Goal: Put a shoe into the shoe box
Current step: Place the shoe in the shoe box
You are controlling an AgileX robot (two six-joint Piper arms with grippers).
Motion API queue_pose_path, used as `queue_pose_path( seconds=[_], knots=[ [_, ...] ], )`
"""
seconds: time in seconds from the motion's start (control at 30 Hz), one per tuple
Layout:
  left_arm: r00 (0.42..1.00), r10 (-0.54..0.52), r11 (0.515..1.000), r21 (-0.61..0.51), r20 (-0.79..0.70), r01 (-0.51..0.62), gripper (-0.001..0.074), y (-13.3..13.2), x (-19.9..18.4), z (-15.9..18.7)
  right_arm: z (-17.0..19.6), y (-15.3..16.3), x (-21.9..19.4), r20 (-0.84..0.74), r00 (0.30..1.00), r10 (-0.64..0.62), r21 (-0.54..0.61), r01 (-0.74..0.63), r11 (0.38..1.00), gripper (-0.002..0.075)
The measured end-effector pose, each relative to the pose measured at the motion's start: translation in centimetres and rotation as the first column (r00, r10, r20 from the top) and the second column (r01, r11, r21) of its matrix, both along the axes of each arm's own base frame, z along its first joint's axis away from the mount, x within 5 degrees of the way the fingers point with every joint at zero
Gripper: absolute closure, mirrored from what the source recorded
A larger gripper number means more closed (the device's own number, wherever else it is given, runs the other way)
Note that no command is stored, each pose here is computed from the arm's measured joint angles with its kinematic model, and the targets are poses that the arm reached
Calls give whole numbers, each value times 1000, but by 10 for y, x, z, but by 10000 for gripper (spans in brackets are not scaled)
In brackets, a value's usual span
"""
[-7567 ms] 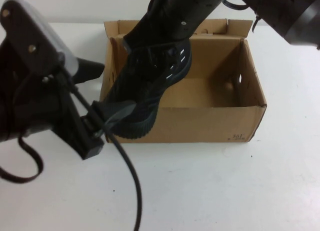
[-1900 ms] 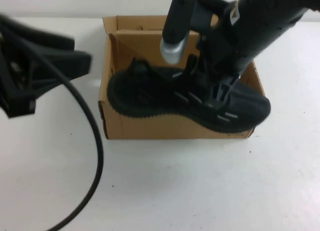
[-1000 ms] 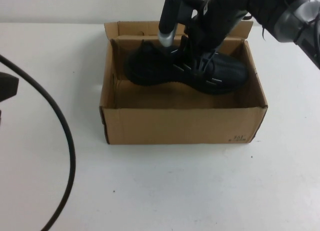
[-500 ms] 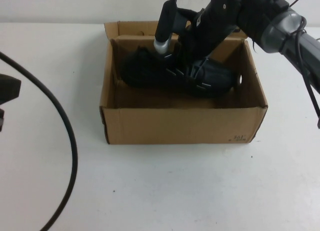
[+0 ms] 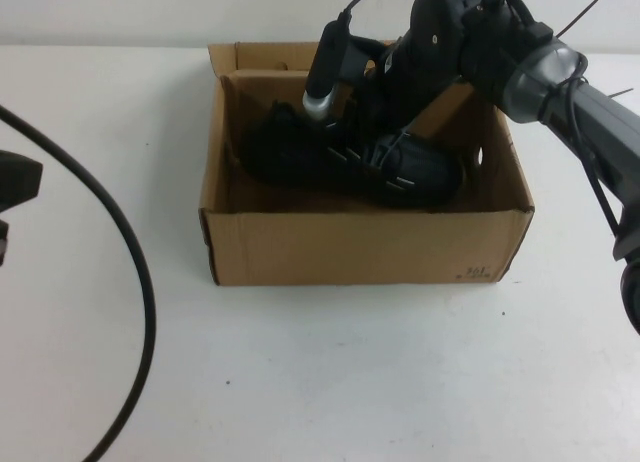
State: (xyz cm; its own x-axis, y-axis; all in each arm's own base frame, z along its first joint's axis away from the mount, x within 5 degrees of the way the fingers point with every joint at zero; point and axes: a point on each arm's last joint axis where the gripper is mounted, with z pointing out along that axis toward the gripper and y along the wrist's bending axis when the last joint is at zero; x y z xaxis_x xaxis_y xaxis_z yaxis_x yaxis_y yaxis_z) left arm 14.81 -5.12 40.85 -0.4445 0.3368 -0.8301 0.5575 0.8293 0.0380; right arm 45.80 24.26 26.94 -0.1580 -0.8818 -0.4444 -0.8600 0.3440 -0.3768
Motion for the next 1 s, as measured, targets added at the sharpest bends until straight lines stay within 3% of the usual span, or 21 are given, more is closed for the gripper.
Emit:
queue_pose_path(
  seconds=[0.2, 0.47, 0.63, 0.73, 0.9, 1.0],
  knots=[
    [1000, -3, 1000, 2, -7, 3, 736, 0, 0, -1, 1, 0, 1, 10, 1000, -8, 11, 8, 1000, 678],
    [1000, -9, 1000, 5, -19, 9, 736, 0, -1, -1, 5, 1, 4, 21, 996, -88, 70, 87, 994, 389],
    [1000, -11, 1000, 7, -20, 11, 736, 0, -1, -2, 22, -4, 1, 43, 988, -147, 98, 143, 985, 346],
    [1000, -23, 1000, 21, -13, 23, 736, 0, -2, -2, 45, -8, -6, 76, 983, -170, 130, 159, 979, 380],
    [994, -108, 984, 146, 24, 104, 736, 1, -8, -2, 103, -21, -32, 129, 973, -190, 198, 162, 967, 639],
    [988, -139, 962, 248, 69, 118, 736, 5, -22, 1, 145, -35, -56, 152, 962, -227, 263, 182, 947, 713]
  ],
)
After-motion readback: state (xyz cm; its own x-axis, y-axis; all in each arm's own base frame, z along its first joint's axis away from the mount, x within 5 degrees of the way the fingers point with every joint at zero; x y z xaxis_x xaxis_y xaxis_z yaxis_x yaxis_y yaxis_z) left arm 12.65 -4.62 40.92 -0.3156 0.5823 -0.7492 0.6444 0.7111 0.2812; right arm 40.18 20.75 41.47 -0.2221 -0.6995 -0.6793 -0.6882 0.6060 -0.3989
